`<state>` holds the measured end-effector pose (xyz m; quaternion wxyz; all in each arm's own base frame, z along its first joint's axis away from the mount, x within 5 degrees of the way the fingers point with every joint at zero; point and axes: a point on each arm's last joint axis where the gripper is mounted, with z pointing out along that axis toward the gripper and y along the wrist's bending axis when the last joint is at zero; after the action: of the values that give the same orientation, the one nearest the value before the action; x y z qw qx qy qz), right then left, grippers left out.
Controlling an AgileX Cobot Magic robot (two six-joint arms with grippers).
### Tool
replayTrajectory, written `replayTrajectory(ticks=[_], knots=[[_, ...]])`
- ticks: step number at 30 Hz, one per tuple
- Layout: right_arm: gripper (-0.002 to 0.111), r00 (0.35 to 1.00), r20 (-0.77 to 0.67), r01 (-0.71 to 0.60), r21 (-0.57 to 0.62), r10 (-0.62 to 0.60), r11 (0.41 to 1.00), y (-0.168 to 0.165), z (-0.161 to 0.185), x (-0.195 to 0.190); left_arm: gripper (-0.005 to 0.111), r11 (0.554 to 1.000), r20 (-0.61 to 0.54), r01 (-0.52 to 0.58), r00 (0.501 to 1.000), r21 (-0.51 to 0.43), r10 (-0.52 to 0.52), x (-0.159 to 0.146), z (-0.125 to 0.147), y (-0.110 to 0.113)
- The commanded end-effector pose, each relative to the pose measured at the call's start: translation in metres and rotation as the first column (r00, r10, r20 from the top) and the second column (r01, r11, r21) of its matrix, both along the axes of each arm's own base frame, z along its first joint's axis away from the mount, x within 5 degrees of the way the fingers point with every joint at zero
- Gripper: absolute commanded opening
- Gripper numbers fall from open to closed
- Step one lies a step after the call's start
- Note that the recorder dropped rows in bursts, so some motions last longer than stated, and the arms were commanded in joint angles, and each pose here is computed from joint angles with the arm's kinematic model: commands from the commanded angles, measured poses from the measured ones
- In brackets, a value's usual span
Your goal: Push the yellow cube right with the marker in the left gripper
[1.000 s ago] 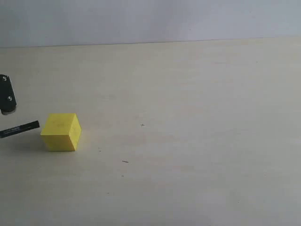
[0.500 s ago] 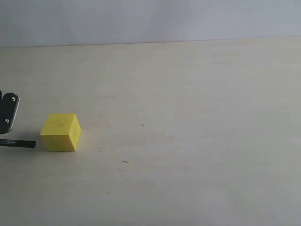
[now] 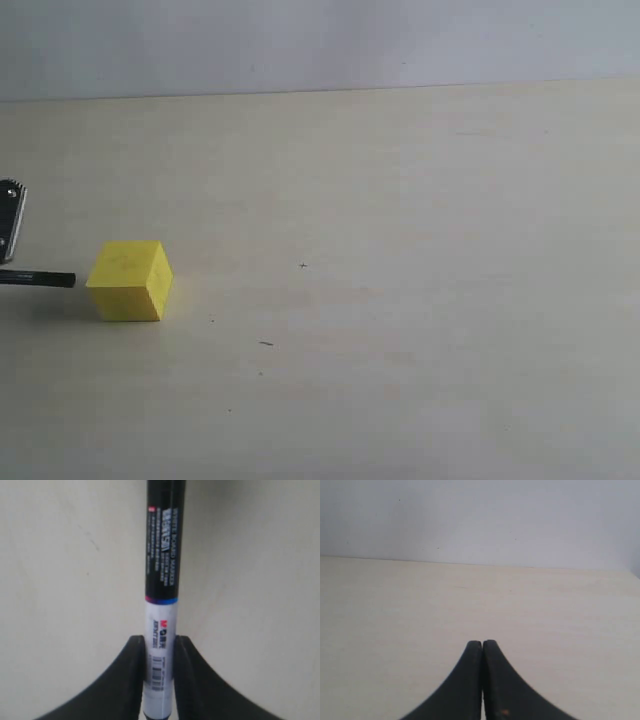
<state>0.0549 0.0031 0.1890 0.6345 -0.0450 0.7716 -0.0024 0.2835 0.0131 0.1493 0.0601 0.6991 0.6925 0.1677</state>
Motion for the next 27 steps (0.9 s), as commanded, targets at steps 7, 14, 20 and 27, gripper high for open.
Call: replayTrajectory(ticks=[7,14,20,27], knots=[[0.0,1.0,0.001,0.005,-0.008,-0.005,1.0,0.0,-0.001,0.0,0.0,0.995,-0.006,0.049,0.999,-0.087,-0.05,-0.003,-0.003,-0.047],[0.0,1.0,0.001,0.005,-0.008,-0.005,1.0,0.0,-0.001,0.0,0.0,0.998,-0.044,-0.002,0.999,-0.062,0.0,-0.005,-0.004,-0.03],[0.0,1.0,0.001,0.005,-0.008,-0.005,1.0,0.0,-0.001,0.0,0.0,0.989,0.02,0.127,0.992,-0.081,-0.126,-0.004,-0.002,-0.064],[0.0,1.0,0.001,0.005,-0.008,-0.005,1.0,0.0,-0.001,0.0,0.0,0.988,0.012,0.138,0.99,-0.068,-0.138,-0.008,0.0,-0.084]])
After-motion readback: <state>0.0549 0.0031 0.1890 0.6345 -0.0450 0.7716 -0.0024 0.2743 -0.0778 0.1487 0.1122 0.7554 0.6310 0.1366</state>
